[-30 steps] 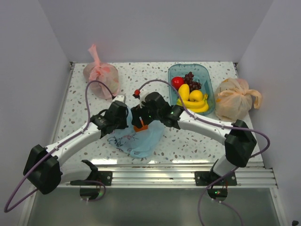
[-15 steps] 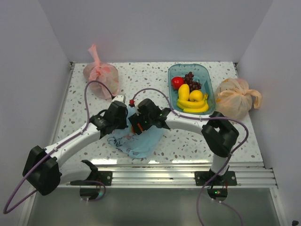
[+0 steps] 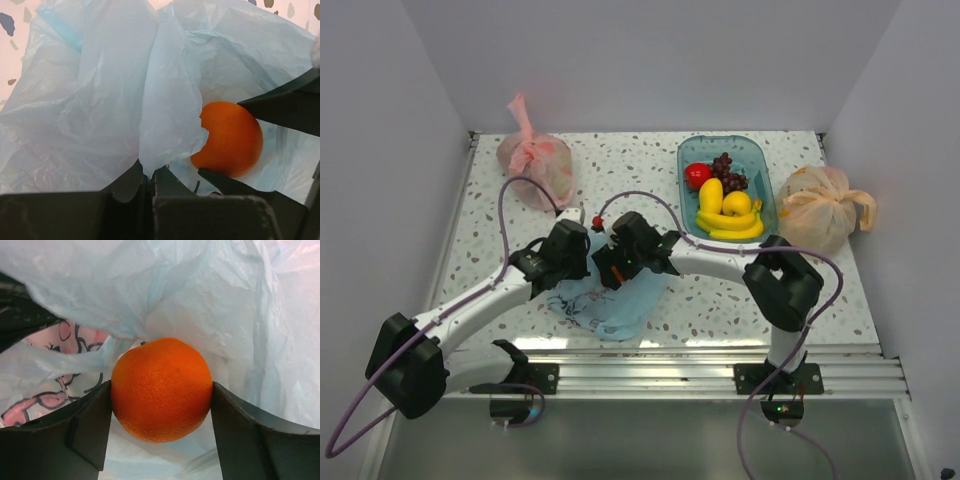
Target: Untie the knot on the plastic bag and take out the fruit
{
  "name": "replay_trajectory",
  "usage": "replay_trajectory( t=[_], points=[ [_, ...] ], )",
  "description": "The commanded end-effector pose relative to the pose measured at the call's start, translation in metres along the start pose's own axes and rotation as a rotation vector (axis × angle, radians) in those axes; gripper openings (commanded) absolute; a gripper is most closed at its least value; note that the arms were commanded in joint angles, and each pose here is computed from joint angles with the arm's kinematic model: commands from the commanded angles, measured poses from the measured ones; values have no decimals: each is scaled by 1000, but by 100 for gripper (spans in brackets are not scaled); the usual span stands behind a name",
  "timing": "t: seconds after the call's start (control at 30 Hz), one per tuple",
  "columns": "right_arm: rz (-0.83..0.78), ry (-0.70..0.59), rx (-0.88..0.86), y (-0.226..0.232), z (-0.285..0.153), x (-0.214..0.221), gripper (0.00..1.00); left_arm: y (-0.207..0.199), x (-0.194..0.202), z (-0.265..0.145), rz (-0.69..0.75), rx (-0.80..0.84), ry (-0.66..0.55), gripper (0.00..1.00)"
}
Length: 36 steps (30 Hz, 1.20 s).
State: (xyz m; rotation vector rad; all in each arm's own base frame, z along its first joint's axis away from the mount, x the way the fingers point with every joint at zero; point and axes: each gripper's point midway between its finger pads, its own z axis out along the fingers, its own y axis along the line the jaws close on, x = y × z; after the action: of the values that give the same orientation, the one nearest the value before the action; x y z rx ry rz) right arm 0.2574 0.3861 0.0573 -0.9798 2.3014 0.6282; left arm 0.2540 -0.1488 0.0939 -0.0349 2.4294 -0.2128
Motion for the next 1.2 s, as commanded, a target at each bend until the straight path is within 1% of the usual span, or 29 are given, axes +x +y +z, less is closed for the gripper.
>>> replay_trajectory(
  t=[0.0,0.07,0.1,0.13,0.17,0.27,0.4,0.5,0.53,0.57,0.63,0.67,0.73,0.77,0.8,0.83,0.87,0.97,1.0,1.07,1.1,1.13,1.17],
  points=[
    [-36,-105,-36,12,-33,-32,66,1,-12,-6,-27,0,-51,1],
    [-45,-136,-24,13,-52,-42,58,4,-11,-6,-23,-10,-52,1],
    [-50,-149,-21,13,-59,-46,52,4,-12,-7,-22,-10,-56,1],
    [-52,-164,-16,13,-66,-50,49,4,-12,-8,-19,-11,-58,2],
    [-57,-192,-19,16,-80,-59,49,5,-12,-7,-19,-14,-59,2],
    [-67,-232,-7,17,-104,-72,48,7,-11,-8,-14,-17,-60,1],
    [-73,-347,51,6,-152,-100,48,9,-7,-7,-11,-22,-56,1],
    [-27,-397,151,-29,-176,-114,48,8,-8,-9,-7,-9,-58,1],
    [17,-420,220,-56,-188,-118,48,6,-8,-9,-2,-1,-59,1],
    [45,-429,269,-73,-195,-119,48,3,-10,-10,1,18,-61,1],
    [123,-428,417,-125,-206,-115,48,-1,-11,-12,18,45,-65,2],
    [143,-427,449,-140,-209,-113,48,-6,-9,-13,25,73,-56,2],
    [229,-414,509,-177,-212,-104,49,-10,-8,-14,44,102,-51,2],
    [258,-388,518,-191,-201,-98,49,-15,-7,-15,50,134,-44,2],
    [305,-381,541,-208,-201,-92,49,-17,-5,-15,59,149,-42,2],
    [327,-375,548,-216,-197,-89,49,-19,-3,-15,62,160,-38,3],
    [355,-349,550,-227,-183,-82,49,-23,-3,-16,61,187,-39,4],
    [434,-343,526,-246,-166,-75,50,-29,1,-18,71,234,-35,4],
    [473,-316,529,-257,-153,-66,51,-29,3,-18,76,244,-34,5],
    [489,-313,507,-262,-143,-66,52,-33,4,-20,82,266,-32,5],
    [504,-280,504,-266,-131,-58,56,-33,4,-21,90,273,-33,6],
    [507,-270,501,-267,-127,-57,61,-34,4,-22,93,279,-32,6],
    [512,-252,500,-267,-127,-56,67,-35,6,-23,99,290,-27,6]
  ],
)
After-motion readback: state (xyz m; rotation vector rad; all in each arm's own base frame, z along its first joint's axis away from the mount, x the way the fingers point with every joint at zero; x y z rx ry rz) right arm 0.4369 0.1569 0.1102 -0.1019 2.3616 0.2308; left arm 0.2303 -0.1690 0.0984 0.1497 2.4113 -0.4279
